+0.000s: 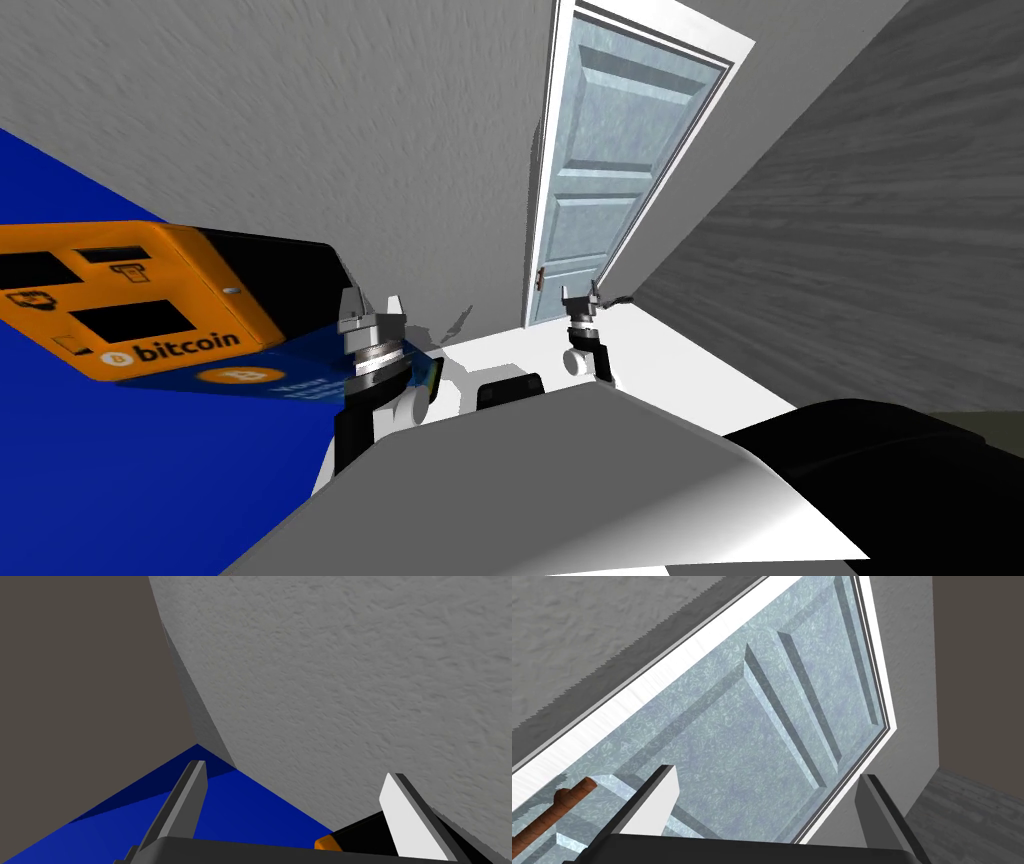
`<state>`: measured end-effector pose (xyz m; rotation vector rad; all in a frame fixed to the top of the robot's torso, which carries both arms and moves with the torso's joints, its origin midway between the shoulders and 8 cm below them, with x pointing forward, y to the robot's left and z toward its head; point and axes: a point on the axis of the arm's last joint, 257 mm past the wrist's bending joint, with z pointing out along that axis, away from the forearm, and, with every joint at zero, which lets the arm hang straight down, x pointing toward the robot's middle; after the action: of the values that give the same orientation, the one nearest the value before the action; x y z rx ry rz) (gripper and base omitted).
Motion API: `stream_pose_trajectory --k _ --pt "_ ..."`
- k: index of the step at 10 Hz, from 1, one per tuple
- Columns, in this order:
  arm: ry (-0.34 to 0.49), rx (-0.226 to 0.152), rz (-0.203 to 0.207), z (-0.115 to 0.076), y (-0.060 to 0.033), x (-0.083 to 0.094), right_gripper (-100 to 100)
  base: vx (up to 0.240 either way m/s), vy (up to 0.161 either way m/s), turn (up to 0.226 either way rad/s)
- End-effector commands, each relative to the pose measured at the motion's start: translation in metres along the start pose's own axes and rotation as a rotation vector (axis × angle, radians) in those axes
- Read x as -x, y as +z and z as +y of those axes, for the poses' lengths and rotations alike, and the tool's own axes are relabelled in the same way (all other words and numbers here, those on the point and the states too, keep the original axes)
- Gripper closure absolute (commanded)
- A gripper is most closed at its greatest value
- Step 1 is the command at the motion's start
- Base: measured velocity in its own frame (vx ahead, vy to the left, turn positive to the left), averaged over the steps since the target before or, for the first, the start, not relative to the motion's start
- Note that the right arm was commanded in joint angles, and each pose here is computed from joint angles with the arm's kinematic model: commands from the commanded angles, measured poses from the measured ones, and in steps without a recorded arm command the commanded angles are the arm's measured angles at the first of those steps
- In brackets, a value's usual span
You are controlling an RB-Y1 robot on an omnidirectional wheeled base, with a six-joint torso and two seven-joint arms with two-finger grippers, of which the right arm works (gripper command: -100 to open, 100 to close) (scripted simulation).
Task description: Pull the door open
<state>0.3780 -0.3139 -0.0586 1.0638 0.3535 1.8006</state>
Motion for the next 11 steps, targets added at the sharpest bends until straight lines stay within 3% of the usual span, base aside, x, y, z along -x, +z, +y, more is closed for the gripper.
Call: stream_pose_trajectory --k 1,7,8,11 --pt "0.056 -0.016 -0.026 -0.012 -0.0053 0.013 -100 0.066 -0.109 0.227" --pt "0.251 -0.062 -0.143 -0.055 -0.0295 0.063 -100 0.047 -0.110 0.210" --pt "0.251 -0.062 -0.143 -0.055 -0.0295 0.063 -100 0.051 -0.078 0.050" --pt "0.344 -0.073 -0.209 -0.073 -0.0444 0.089 -100 0.042 -0.087 0.182"
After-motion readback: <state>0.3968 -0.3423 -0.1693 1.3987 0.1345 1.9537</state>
